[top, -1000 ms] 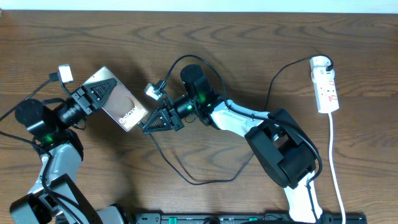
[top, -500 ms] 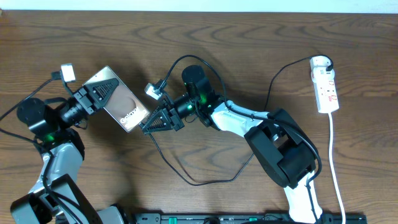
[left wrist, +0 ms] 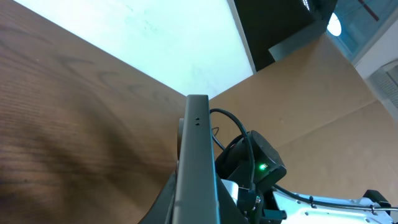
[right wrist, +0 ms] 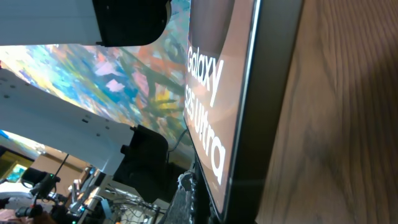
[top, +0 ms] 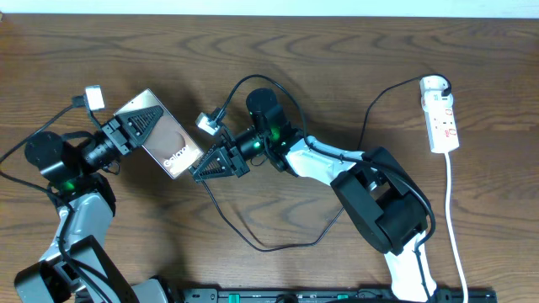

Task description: Plug charger to phone and switch on socket

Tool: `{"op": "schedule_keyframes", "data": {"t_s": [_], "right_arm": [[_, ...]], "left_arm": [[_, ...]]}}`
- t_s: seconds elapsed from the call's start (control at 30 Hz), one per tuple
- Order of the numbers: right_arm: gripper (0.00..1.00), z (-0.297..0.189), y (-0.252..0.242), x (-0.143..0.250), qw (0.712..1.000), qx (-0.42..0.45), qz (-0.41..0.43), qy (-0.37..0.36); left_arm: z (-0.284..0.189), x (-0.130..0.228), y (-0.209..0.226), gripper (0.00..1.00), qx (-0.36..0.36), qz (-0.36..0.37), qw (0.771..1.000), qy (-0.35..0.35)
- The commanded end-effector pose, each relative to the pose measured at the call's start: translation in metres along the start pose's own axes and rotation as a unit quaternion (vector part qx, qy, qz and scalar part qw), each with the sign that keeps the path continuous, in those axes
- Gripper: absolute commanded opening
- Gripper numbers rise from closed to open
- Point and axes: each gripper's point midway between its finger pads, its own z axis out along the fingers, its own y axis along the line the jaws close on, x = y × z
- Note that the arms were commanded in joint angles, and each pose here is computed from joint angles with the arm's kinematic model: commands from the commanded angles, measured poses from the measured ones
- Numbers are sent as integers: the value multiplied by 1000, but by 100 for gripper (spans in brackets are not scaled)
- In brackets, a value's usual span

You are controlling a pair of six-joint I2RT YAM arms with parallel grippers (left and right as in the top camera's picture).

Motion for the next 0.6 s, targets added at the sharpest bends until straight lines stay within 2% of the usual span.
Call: {"op": "schedule_keyframes", "data": {"t_s": [0.0, 0.07, 0.17, 0.2, 0.23, 0.3, 0.57], "right_arm": [[6, -8, -7, -25, 998, 38, -27, -36], [13, -9, -7, -26, 998, 38, -22, -36], [32, -8, -4, -23, 999, 30, -22, -30], [45, -8, -3, -22, 999, 26, -22, -27], [74, -8, -1, -21, 999, 22, -22, -24], [99, -8, 1, -20, 999, 15, -22, -19], [99, -8, 4, -18, 1000, 7, -22, -13]], "left_arm": [[5, 25, -17, 7, 40, 12, 997, 65], [5, 23, -16, 7, 38, 12, 997, 61], [6, 20, -14, 7, 32, 12, 998, 51], [6, 19, -13, 7, 30, 13, 998, 48], [6, 18, -13, 8, 29, 14, 998, 45], [6, 17, -12, 8, 26, 16, 999, 41], [6, 13, -10, 7, 21, 18, 999, 33]]}}
